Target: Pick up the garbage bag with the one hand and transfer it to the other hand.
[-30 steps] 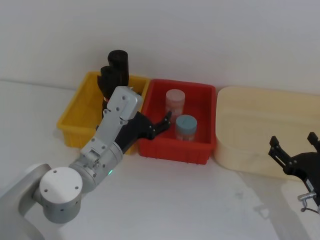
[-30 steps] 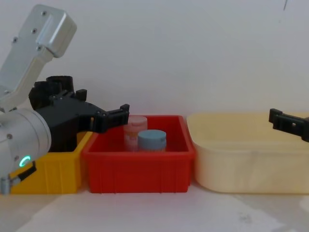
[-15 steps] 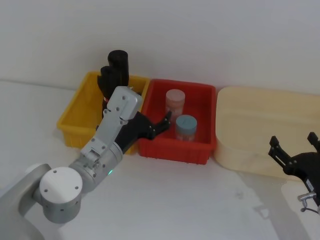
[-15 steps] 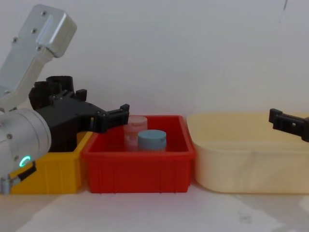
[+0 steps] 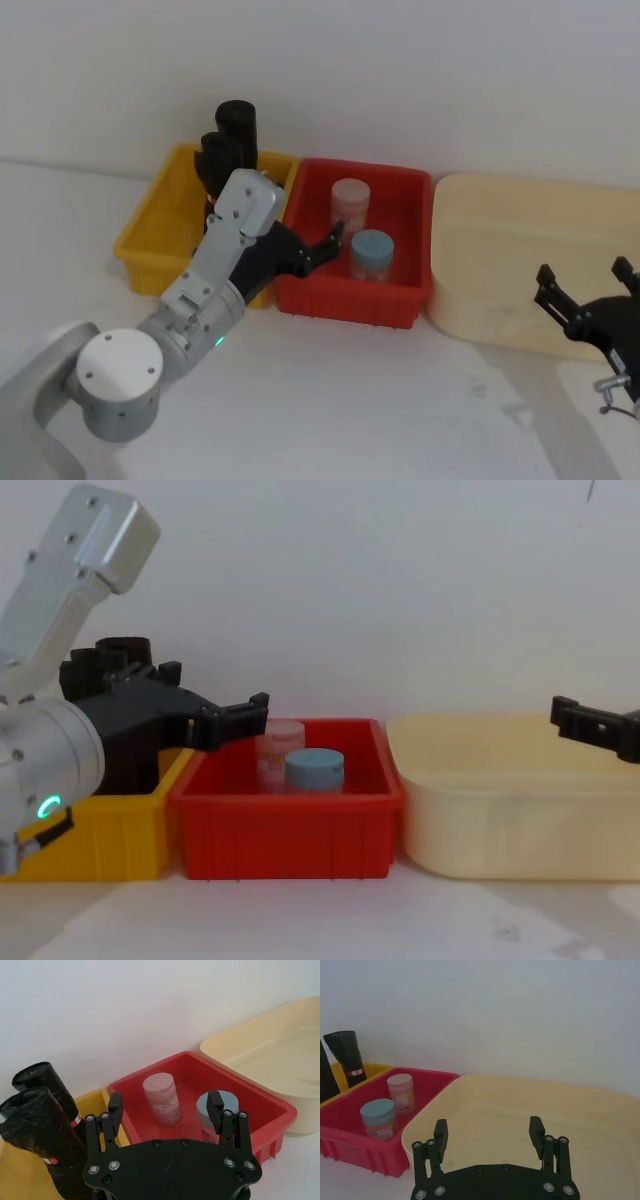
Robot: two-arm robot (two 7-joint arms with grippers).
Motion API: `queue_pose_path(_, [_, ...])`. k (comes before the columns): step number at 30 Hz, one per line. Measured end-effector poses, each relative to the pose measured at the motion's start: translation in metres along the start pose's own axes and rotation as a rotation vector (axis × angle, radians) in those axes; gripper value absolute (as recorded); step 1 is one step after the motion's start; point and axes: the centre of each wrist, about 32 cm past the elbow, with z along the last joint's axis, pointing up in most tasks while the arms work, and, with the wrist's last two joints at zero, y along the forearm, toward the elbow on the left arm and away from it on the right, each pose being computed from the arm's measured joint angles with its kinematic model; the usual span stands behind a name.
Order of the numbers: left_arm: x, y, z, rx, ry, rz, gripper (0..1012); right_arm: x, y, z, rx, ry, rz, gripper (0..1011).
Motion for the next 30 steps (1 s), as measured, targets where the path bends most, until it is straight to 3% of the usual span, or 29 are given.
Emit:
queue_pose_path(7, [0.0117,0.002,0.0145,0.013,-0.017,-0.038,1002,0.003,0.013,0.009,-0.018,0.012,0.045,1001])
queue_pose_path(10, [0.02,0.0054,0.0239,0.014,-0.02,-0.049,1002,0.005,0.022,0.016,-0.025,0.018,0.076,1001])
queue_pose_path(14, [0.0366,0.015,0.0382,0.014,-0.016,-0.054,1001,0.006,0.034,0.024,-0.035,0.028,0.119,1001])
queue_pose_path(16, [0.0425,0.0186,0.0422,0.013,-0.008,-0.052,1002,0.007,0.042,0.03,-0.04,0.035,0.142,1001])
queue_pose_path(17, [0.0491,0.0231,0.046,0.014,-0.003,-0.046,1001,0.007,0.047,0.033,-0.048,0.041,0.16,1001])
queue_pose_path(19, [0.0546,0.027,0.0488,0.014,0.005,-0.041,1001,0.007,0.053,0.037,-0.052,0.045,0.175,1001])
queue_pose_path(20, [0.0608,0.0313,0.0513,0.016,0.016,-0.033,1001,0.007,0.056,0.039,-0.056,0.049,0.184,1001])
queue_pose_path(22, [0.0666,0.0354,0.0531,0.017,0.027,-0.026,1001,0.007,0.065,0.044,-0.064,0.054,0.205,1001])
queue_pose_path(26, [0.0866,0.0491,0.0562,0.024,0.067,0.008,1001,0.004,0.078,0.05,-0.083,0.064,0.238,1001])
queue_pose_path(28, [0.0925,0.0532,0.0563,0.028,0.08,0.018,1001,0.003,0.086,0.054,-0.093,0.069,0.254,1001])
queue_pose_path(29, [0.1,0.0579,0.0566,0.032,0.094,0.031,1001,0.002,0.089,0.055,-0.096,0.07,0.26,1001])
queue_pose_path(30, [0.1027,0.0598,0.0565,0.034,0.101,0.036,1001,0.0,0.094,0.058,-0.102,0.073,0.271,1001])
